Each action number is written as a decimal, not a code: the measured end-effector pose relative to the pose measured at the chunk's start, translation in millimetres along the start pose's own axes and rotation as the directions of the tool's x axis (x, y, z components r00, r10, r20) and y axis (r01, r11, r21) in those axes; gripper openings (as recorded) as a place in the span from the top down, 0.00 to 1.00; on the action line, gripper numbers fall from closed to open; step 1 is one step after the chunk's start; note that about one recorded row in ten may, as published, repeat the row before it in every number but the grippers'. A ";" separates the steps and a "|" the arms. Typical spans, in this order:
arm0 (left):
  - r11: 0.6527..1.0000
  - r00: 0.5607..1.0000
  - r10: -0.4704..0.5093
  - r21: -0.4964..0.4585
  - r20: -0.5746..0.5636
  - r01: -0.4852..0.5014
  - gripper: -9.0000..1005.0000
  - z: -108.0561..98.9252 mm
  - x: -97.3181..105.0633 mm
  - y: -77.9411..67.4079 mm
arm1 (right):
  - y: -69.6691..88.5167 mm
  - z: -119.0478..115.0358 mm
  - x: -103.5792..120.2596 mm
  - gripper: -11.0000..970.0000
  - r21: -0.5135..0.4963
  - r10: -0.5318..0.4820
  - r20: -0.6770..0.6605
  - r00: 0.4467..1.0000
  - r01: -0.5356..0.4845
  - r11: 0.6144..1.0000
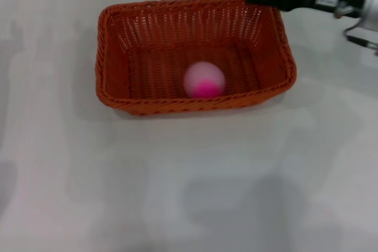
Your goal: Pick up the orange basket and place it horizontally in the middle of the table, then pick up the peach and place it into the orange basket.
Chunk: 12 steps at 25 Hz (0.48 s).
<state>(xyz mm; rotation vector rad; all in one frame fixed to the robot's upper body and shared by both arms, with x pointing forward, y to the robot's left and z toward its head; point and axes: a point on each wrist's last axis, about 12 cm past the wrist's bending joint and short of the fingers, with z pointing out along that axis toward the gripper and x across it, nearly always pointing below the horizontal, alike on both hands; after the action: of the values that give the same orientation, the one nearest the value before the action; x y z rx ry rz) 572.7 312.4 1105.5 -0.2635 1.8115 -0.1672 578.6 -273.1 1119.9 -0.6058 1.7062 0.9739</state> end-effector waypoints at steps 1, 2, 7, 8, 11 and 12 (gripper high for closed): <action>1.000 1.000 -0.001 -0.001 0.000 0.001 0.47 0.0 0.1 0.1 | -3.0 -5.1 0.7 0.11 0.026 -0.003 0.013 1.000 0.003 1.000; 1.000 1.000 -0.001 -0.001 -0.001 0.001 0.47 0.0 0.4 0.2 | -7.4 -11.3 0.8 0.11 0.063 -0.009 0.028 1.000 0.007 0.998; 1.000 1.000 -0.010 -0.010 -0.003 0.010 0.47 -0.7 1.7 3.3 | -23.5 -38.2 4.5 0.12 0.210 -0.029 0.084 0.996 0.011 0.978; 1.000 1.000 -0.012 -0.015 -0.003 0.012 0.47 -1.3 1.9 4.8 | -26.7 -43.3 5.4 0.12 0.239 -0.038 0.093 0.995 0.015 0.971; 0.999 1.000 -0.018 -0.027 -0.004 0.018 0.47 -3.7 3.6 9.0 | -37.1 -62.2 11.9 0.12 0.351 -0.067 0.141 0.988 0.014 0.936; 0.999 1.000 -0.019 -0.029 -0.003 0.019 0.47 -4.2 3.9 9.7 | -37.1 -62.2 11.9 0.11 0.351 -0.067 0.141 0.988 0.014 0.936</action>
<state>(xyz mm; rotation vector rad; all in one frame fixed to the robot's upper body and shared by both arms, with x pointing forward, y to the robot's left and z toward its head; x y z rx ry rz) 566.8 320.6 1100.5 -0.3013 1.8166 -0.1549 570.5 -344.6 1105.5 -0.3224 1.6712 0.6458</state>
